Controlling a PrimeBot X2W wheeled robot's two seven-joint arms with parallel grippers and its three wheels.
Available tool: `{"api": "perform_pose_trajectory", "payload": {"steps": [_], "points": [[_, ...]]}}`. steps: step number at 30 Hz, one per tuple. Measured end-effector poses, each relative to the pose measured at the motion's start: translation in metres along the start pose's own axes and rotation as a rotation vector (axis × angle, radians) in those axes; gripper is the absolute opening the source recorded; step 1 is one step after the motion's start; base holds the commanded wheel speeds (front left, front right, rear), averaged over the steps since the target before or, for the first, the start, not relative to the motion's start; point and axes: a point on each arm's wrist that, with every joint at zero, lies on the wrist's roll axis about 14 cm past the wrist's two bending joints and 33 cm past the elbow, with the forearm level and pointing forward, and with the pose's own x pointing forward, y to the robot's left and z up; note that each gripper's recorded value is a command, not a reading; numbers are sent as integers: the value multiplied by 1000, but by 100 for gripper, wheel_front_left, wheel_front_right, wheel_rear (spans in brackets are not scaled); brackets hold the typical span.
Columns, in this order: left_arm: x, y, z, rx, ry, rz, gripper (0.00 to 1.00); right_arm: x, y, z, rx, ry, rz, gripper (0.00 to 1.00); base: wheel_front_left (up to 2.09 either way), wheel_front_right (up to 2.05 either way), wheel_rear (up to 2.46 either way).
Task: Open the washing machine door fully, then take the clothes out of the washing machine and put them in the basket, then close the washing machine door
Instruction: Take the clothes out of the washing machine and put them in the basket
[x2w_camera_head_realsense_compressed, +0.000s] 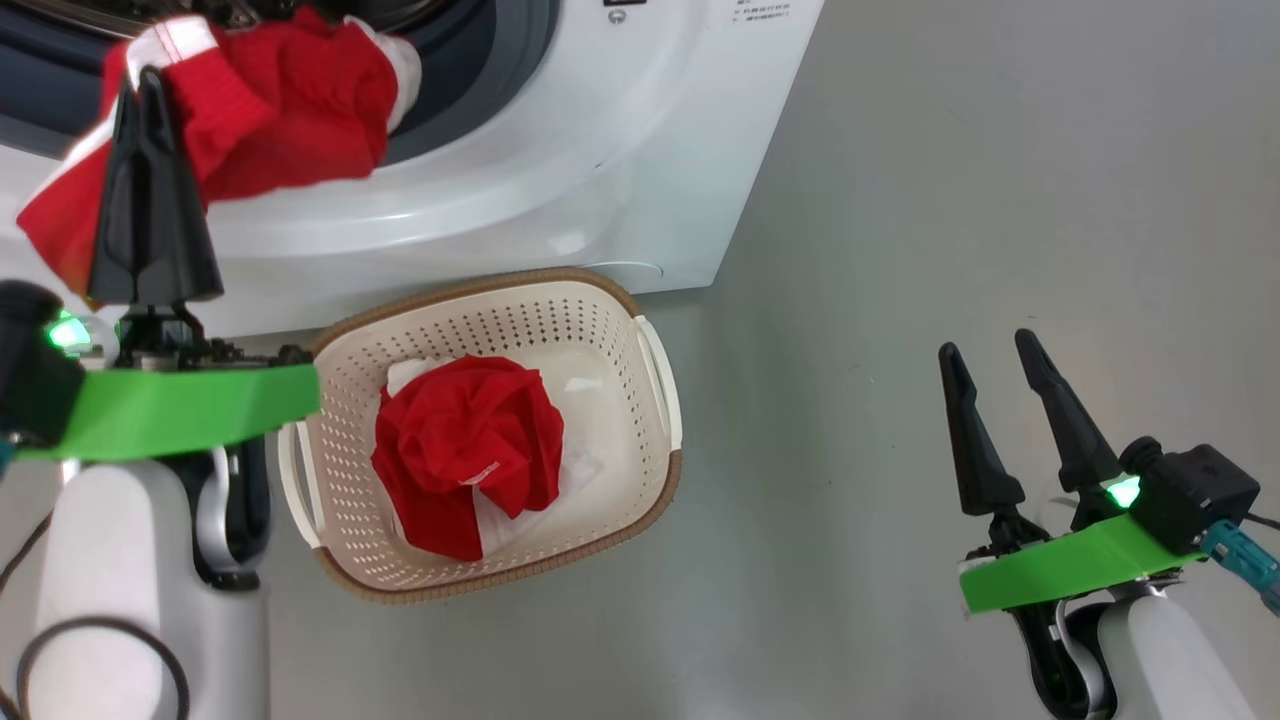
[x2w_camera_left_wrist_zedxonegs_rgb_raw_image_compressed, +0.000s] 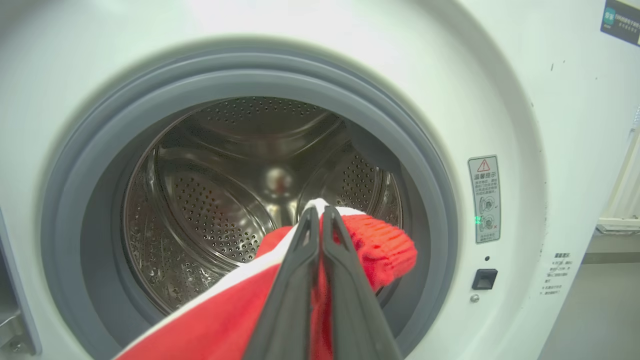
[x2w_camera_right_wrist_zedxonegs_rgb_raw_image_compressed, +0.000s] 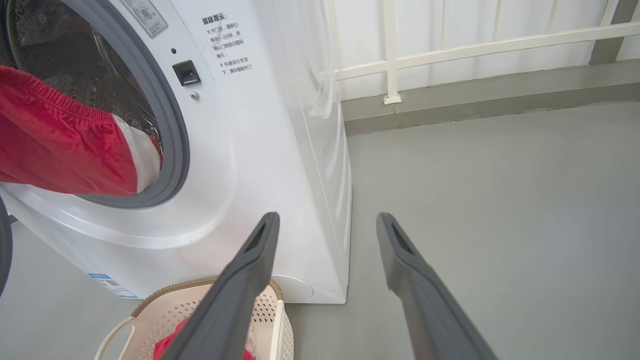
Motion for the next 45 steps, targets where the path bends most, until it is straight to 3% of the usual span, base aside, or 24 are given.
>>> {"api": "perform_pose_trajectory", "payload": {"steps": [6, 12, 45], "points": [[-7, -11, 23, 0, -65, -15, 0, -6, -1, -3, 1, 11, -6, 100, 0, 0, 0], [-17, -20, 11, -5, -29, -33, 0, -5, -1, -4, 2, 14, -5, 100, 0, 0, 0], [-105, -3, -231, -40, 666, 2, 0, 24, -29, -45, 23, 93, -70, 100, 0, 0, 0]]}}
